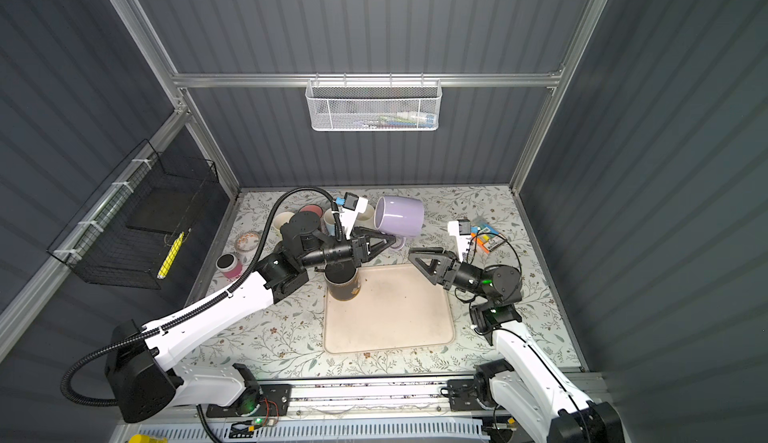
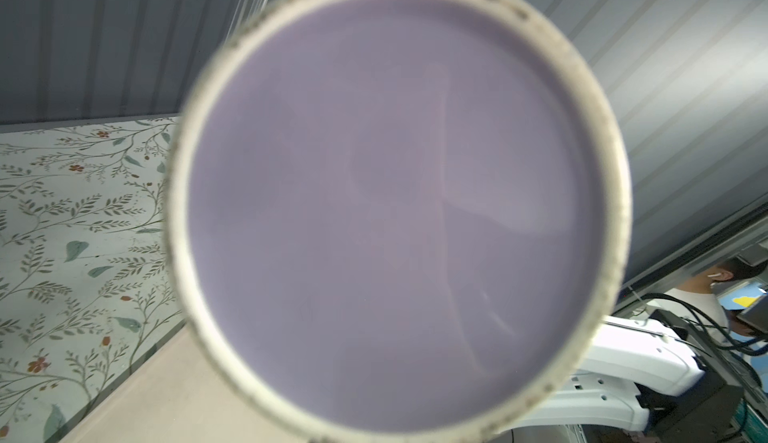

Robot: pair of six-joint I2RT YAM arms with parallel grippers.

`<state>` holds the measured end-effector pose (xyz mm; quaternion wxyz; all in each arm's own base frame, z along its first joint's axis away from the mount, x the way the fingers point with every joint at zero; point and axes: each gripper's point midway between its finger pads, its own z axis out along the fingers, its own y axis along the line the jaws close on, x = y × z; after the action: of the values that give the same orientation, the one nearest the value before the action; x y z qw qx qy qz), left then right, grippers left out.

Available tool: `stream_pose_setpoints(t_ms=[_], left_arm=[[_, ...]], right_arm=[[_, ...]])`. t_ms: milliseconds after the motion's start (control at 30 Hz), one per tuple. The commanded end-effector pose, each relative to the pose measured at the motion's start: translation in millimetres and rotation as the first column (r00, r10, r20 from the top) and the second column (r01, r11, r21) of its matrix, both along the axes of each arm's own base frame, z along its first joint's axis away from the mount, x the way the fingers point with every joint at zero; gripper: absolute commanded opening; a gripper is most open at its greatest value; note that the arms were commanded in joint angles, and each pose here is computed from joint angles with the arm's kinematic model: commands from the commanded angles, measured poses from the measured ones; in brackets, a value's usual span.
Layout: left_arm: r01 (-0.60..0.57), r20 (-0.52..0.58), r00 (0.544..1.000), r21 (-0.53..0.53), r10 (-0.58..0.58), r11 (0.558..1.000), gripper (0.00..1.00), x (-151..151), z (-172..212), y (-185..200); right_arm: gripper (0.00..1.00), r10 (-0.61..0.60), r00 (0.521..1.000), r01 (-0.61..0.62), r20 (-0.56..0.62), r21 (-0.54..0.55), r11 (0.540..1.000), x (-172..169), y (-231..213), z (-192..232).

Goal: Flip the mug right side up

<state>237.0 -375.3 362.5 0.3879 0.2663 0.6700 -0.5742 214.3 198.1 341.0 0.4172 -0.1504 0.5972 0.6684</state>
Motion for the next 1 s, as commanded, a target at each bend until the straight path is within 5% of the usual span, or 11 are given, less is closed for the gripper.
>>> stream_pose_setpoints(t_ms=[0, 967], left_arm=[[0.061, 0.101, 0.994, -0.140, -0.047, 0.988, 0.00, -9, 43, 2], [0.184, 0.089, 0.982, -0.263, -0.166, 0.947, 0.00, -14, 42, -4]], right_arm=[[0.53, 0.011, 0.996, -0.012, 0.086, 0.009, 1.000, -4, 2, 21], [0.36, 0.025, 0.990, -0.032, 0.136, 0.047, 0.998, 13, 13, 47]])
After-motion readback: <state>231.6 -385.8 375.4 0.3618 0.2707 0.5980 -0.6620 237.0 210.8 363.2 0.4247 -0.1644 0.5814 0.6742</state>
